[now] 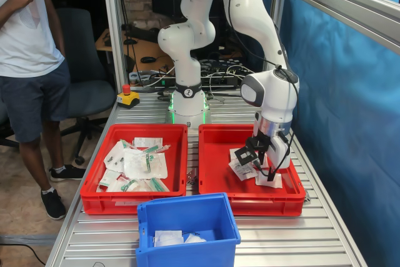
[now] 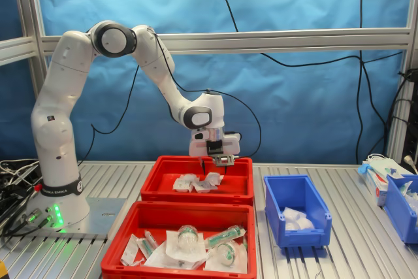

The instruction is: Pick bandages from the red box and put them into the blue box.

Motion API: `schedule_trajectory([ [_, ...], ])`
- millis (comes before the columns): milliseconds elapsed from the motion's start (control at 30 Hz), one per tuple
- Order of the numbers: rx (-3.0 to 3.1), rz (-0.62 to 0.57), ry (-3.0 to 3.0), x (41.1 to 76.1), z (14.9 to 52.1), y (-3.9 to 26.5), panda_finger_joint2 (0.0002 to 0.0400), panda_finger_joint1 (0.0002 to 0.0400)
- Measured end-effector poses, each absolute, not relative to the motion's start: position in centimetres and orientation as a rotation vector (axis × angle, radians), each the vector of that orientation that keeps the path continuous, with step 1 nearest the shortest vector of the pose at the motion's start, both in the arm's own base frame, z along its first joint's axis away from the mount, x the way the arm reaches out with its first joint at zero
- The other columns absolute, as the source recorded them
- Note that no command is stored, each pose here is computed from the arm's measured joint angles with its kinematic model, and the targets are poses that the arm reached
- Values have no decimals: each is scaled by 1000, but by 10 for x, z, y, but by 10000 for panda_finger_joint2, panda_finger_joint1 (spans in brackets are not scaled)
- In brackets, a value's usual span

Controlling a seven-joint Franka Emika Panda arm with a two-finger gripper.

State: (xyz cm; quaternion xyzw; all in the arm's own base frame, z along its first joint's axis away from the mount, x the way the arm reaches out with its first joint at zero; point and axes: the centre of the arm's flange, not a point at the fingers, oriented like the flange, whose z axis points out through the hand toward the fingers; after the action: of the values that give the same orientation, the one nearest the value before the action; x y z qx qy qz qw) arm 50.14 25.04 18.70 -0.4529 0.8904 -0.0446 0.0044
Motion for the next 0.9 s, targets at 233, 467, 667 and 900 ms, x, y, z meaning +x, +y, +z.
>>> schedule_trajectory([
  [233,-1432,-143,2784,504,182,257,400,400],
  [467,-1453,-148,2793,501,169,260,400,400],
  [667,-1467,-152,2809,498,157,260,400,400],
  [900,-1475,-155,2820,497,149,259,400,400],
])
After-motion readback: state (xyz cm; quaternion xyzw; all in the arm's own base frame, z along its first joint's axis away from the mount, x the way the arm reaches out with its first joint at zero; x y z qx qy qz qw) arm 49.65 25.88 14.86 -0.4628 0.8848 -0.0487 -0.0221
